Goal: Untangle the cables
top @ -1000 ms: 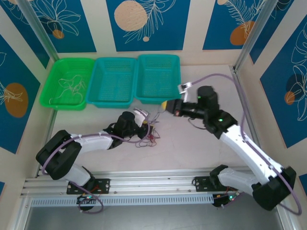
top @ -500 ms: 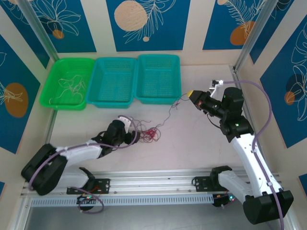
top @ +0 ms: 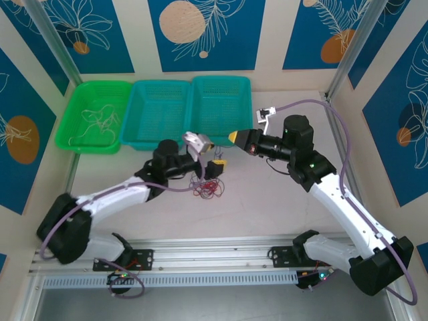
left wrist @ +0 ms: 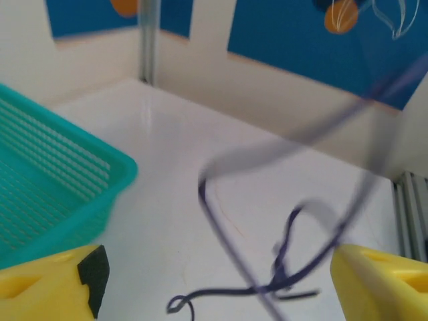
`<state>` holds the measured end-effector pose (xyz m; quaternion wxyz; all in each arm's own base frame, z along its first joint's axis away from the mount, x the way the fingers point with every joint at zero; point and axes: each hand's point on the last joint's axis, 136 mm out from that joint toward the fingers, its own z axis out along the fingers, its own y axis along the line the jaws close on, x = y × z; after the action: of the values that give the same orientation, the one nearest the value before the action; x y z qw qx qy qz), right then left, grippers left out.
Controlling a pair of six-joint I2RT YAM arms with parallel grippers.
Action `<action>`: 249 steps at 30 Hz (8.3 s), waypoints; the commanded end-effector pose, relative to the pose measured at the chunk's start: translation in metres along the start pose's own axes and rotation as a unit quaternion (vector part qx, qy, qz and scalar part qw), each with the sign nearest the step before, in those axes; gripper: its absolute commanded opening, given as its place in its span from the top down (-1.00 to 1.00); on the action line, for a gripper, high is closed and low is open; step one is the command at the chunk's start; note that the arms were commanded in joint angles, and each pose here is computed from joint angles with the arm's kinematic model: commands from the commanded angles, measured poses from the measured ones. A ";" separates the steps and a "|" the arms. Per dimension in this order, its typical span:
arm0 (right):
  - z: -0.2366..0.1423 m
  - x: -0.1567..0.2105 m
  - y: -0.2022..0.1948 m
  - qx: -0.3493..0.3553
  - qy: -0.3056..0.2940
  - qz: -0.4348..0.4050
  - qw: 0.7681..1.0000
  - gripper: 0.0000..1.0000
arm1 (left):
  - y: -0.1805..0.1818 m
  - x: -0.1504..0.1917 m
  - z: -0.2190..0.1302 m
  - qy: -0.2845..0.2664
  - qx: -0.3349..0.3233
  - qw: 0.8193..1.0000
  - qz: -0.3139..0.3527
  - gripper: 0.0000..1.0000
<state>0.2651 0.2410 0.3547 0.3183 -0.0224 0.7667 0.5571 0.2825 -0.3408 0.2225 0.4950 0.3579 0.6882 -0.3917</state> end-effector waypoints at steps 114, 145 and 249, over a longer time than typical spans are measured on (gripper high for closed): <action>0.059 -0.039 -0.362 0.258 0.027 0.137 0.956 0.04 | 0.064 0.074 -0.134 0.017 -0.226 0.961 -0.161 -1.00; 0.029 -0.083 -0.293 0.273 -0.018 0.054 0.960 0.04 | 0.065 0.076 -0.132 0.015 -0.226 0.958 -0.174 -1.00; 0.113 -0.109 -0.310 0.574 -0.071 0.129 0.806 0.12 | 0.067 0.085 -0.135 0.012 -0.232 0.959 -0.160 -1.00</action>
<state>0.5320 0.1997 0.1464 0.2703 0.2531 0.9236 0.0988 0.2652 -0.1843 0.1535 0.4731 0.1197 0.8226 -0.2917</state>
